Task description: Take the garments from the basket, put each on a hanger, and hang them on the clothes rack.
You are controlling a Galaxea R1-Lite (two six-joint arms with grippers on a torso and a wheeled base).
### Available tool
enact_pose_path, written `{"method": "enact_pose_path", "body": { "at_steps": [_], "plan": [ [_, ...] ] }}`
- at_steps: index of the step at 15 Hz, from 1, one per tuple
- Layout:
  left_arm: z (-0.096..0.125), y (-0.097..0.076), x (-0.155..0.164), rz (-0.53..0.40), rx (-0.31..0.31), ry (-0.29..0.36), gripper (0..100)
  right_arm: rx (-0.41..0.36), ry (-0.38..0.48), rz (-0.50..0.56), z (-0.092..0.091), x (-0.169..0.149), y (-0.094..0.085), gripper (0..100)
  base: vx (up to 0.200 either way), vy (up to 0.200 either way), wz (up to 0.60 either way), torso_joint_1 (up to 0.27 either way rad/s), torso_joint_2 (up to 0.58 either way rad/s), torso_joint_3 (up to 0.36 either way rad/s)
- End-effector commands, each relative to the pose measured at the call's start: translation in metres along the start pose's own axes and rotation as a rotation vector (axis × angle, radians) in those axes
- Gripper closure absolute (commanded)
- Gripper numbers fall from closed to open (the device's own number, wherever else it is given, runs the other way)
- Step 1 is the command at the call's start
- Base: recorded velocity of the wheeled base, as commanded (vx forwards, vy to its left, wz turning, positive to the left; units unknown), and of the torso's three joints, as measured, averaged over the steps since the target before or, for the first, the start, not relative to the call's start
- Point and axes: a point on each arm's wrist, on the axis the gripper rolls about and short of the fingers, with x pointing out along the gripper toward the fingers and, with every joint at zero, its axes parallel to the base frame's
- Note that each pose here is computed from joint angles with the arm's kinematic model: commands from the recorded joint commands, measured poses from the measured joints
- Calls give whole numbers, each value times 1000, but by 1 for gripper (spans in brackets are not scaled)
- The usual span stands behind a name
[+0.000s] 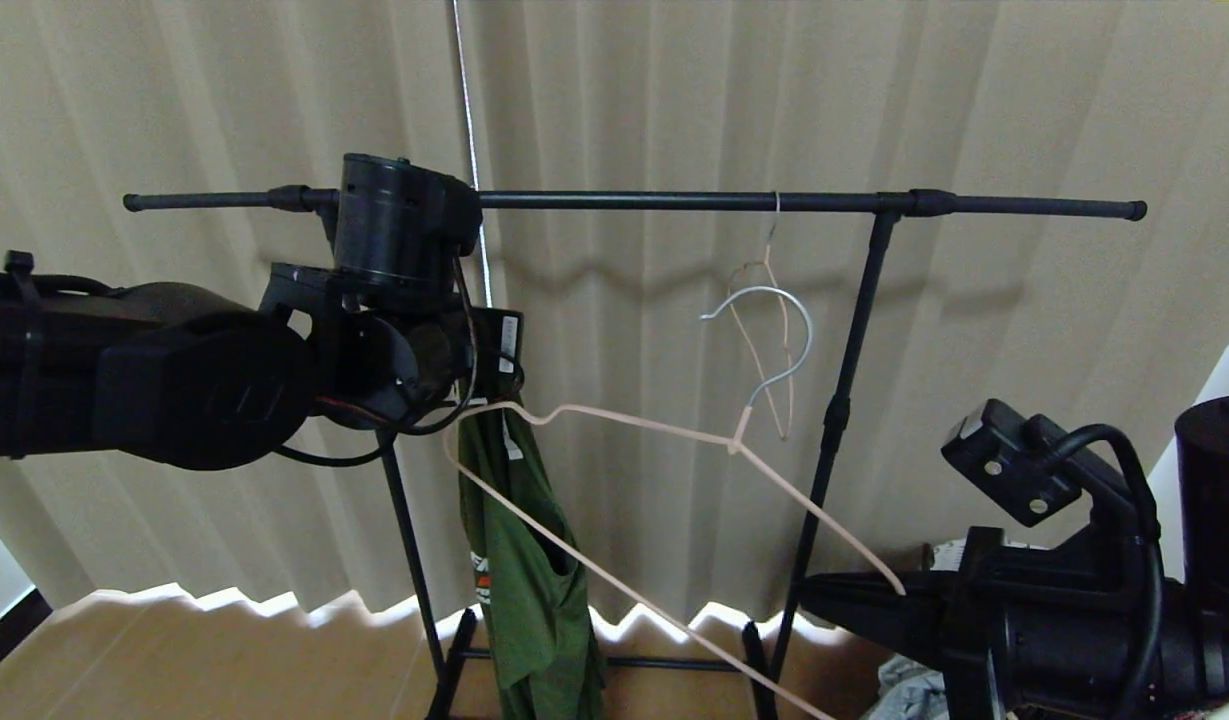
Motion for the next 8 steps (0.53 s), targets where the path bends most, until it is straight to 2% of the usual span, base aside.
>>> {"method": "enact_pose_path", "body": {
  "at_steps": [1, 5, 8],
  "plan": [
    [3, 2, -3, 2, -7, -10, 100, 4, 11, -8, -2, 2, -1, 100, 0, 0, 0, 0, 0, 0],
    [4, 4, -6, 2, -9, -15, 100, 7, -4, -45, 0, 2, -3, 100, 0, 0, 0, 0, 0, 0],
    [-4, 3, -5, 0, 5, 8, 100, 49, -19, -44, 2, 1, -2, 100, 0, 0, 0, 0, 0, 0]
  ]
}}
